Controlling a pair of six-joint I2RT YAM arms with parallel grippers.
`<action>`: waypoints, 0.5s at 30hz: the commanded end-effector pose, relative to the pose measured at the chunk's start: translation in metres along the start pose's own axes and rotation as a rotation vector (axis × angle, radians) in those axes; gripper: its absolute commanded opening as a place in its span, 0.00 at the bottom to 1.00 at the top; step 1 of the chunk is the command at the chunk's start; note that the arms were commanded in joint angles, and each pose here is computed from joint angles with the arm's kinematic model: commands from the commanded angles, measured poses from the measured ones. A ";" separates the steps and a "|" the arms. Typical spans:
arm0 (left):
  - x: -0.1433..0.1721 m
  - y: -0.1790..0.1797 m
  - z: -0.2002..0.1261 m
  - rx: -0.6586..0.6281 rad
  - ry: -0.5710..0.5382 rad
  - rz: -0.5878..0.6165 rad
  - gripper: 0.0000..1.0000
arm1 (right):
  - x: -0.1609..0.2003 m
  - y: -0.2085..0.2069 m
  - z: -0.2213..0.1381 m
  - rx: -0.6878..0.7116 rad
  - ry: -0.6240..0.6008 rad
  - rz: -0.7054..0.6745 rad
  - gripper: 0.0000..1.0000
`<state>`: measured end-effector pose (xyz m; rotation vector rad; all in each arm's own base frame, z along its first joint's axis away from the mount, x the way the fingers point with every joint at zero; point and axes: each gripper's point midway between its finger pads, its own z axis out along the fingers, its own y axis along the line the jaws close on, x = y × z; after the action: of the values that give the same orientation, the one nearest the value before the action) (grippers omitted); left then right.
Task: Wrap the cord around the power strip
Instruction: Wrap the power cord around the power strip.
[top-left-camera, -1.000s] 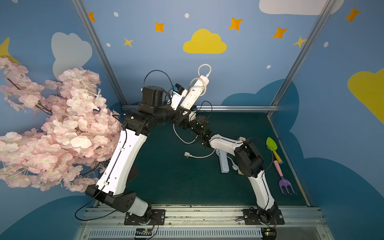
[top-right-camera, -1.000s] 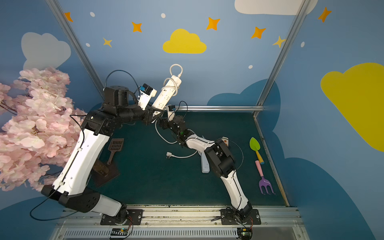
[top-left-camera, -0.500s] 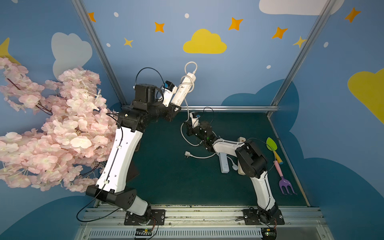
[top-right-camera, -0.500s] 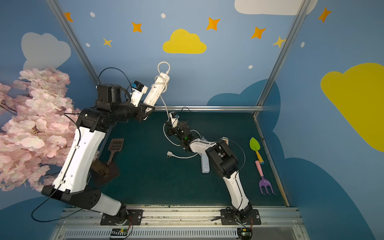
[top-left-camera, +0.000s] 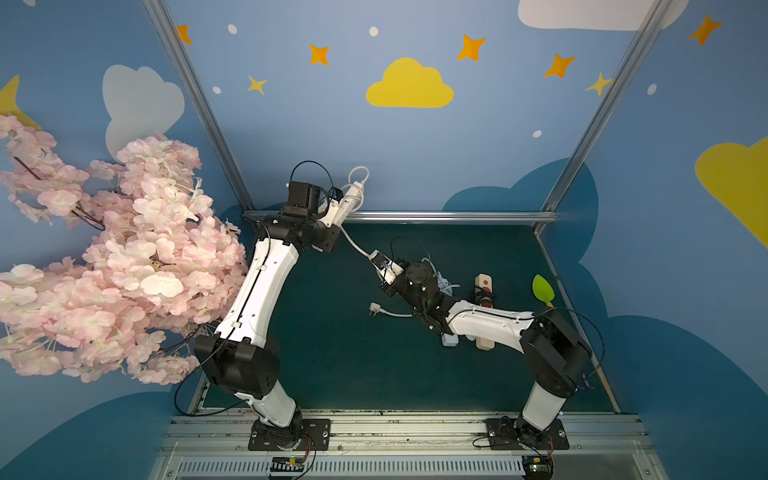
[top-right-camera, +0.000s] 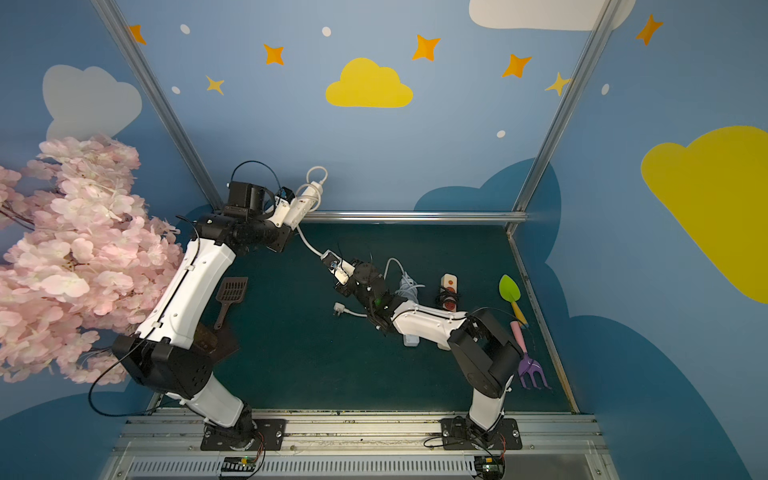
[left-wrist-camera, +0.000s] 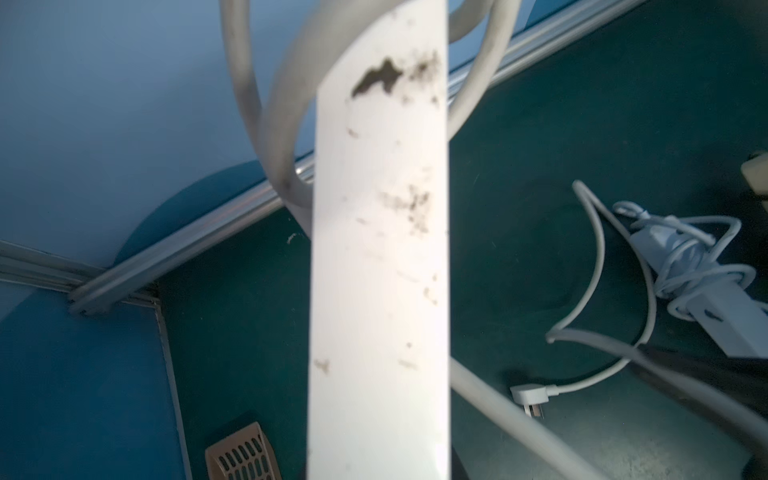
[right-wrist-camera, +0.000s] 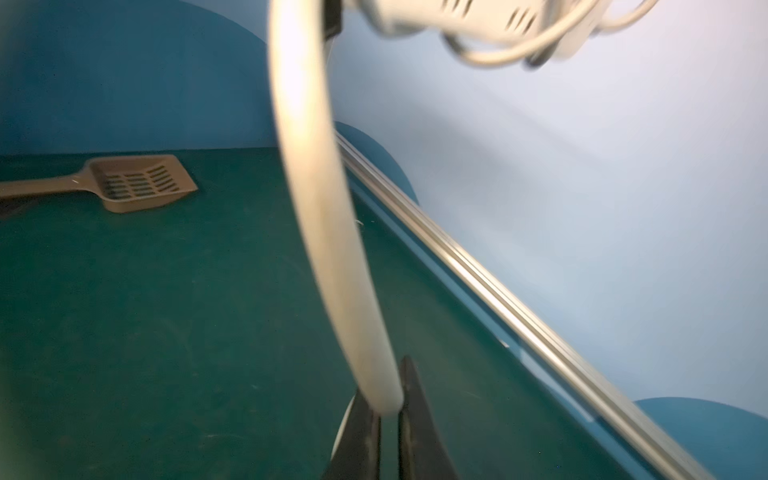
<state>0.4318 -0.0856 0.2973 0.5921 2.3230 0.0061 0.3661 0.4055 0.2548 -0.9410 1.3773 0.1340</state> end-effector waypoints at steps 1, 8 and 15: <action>0.032 -0.019 0.014 0.059 0.121 0.068 0.03 | -0.052 -0.044 -0.002 0.119 -0.076 -0.189 0.00; 0.099 -0.083 0.015 0.258 0.268 0.161 0.03 | -0.072 -0.098 0.023 0.104 -0.044 -0.289 0.00; 0.099 -0.171 -0.041 0.660 0.134 0.243 0.03 | -0.037 -0.120 0.057 -0.136 0.052 -0.230 0.00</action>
<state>0.3076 -0.1561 0.2013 1.0821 2.5160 -0.3616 0.4672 0.3786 0.3506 -1.1186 1.2629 -0.0996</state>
